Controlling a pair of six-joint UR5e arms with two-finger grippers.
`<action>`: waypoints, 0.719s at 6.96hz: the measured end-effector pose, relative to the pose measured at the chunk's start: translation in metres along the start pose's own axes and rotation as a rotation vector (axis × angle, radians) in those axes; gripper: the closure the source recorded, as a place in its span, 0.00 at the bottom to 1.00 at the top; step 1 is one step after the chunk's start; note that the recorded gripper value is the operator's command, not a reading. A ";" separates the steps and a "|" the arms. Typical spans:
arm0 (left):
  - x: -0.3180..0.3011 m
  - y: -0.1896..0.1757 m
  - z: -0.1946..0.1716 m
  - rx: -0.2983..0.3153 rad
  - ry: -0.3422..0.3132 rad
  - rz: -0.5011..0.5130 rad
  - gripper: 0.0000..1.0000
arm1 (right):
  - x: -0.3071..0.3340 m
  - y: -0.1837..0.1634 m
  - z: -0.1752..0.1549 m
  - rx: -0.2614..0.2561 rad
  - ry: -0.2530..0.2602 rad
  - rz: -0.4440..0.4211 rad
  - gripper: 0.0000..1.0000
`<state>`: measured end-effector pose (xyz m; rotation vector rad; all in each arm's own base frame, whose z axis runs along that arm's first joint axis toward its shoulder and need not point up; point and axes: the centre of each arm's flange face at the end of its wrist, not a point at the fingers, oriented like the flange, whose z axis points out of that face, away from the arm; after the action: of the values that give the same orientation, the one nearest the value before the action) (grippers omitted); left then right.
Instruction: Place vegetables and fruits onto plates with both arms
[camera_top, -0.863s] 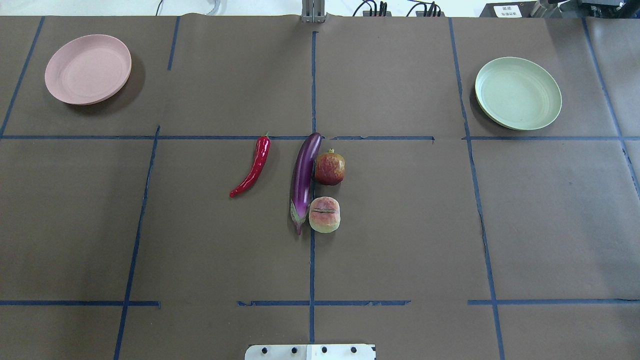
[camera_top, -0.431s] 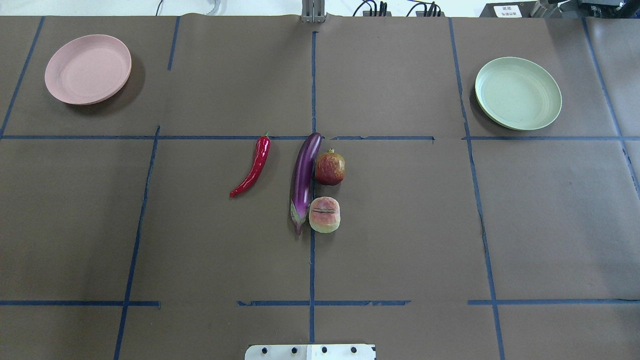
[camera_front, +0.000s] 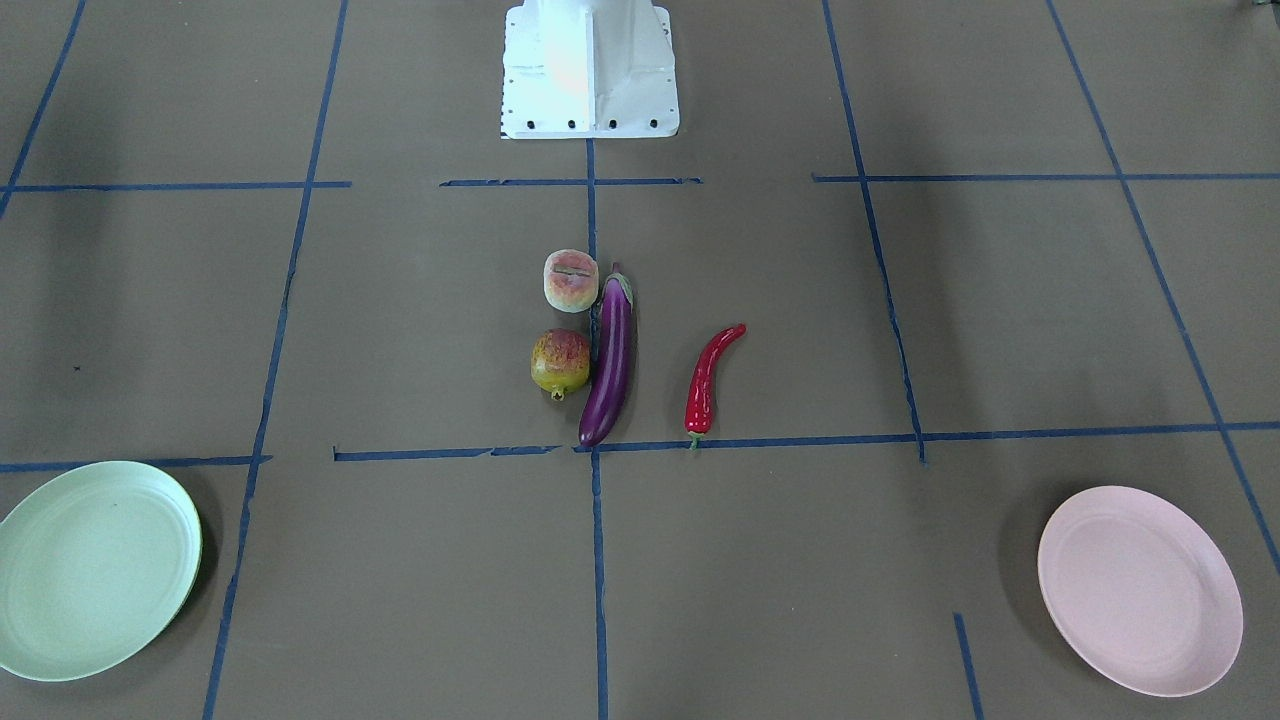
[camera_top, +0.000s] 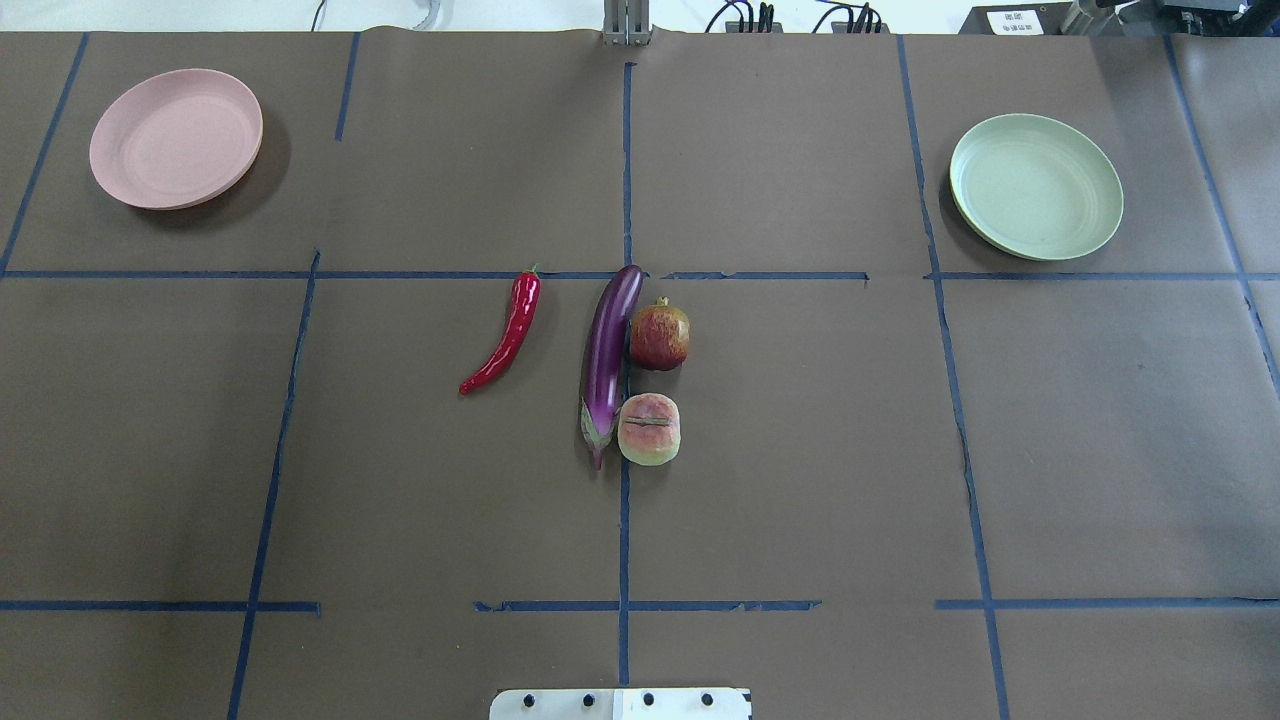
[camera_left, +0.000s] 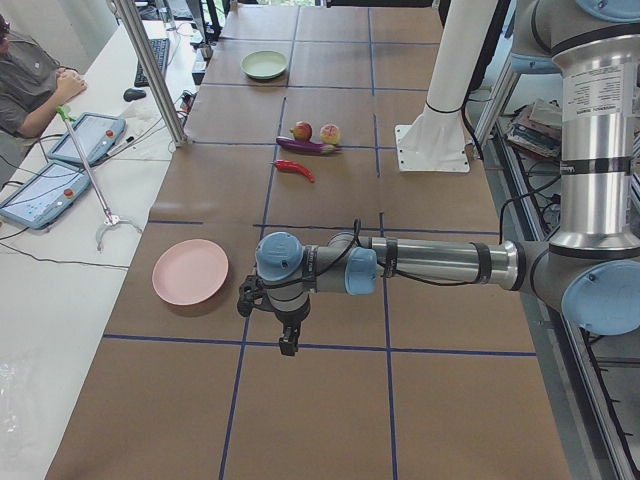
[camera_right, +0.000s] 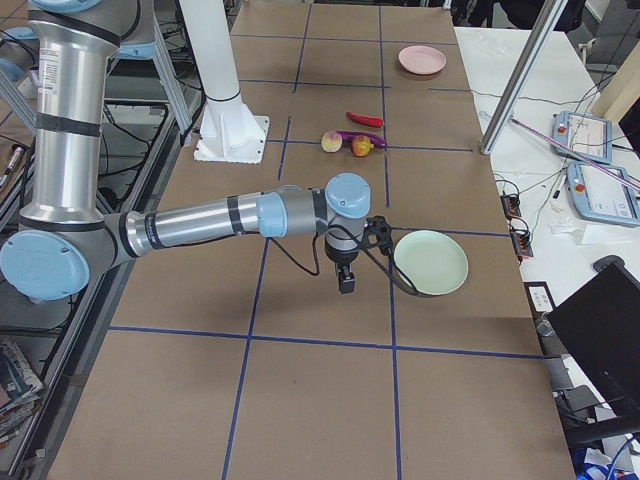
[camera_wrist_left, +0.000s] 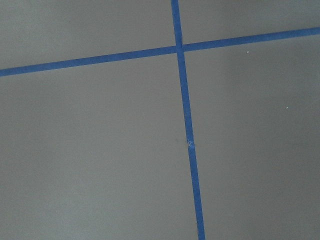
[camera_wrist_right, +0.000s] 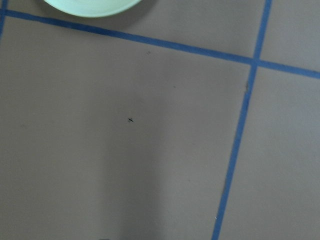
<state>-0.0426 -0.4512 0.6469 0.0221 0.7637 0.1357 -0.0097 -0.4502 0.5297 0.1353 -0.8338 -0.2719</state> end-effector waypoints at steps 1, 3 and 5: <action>0.001 0.000 0.000 0.001 0.000 0.002 0.00 | -0.044 -0.041 -0.004 0.022 -0.014 -0.092 0.00; 0.004 -0.006 -0.002 0.007 0.002 0.011 0.00 | -0.162 -0.113 0.004 0.036 -0.055 -0.112 0.00; 0.012 -0.021 -0.010 0.027 0.002 0.036 0.00 | -0.301 -0.148 0.035 0.030 -0.057 -0.026 0.00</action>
<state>-0.0386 -0.4704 0.6293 0.0616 0.7675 0.1596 -0.2561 -0.5044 0.3056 0.1668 -0.8938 -0.2887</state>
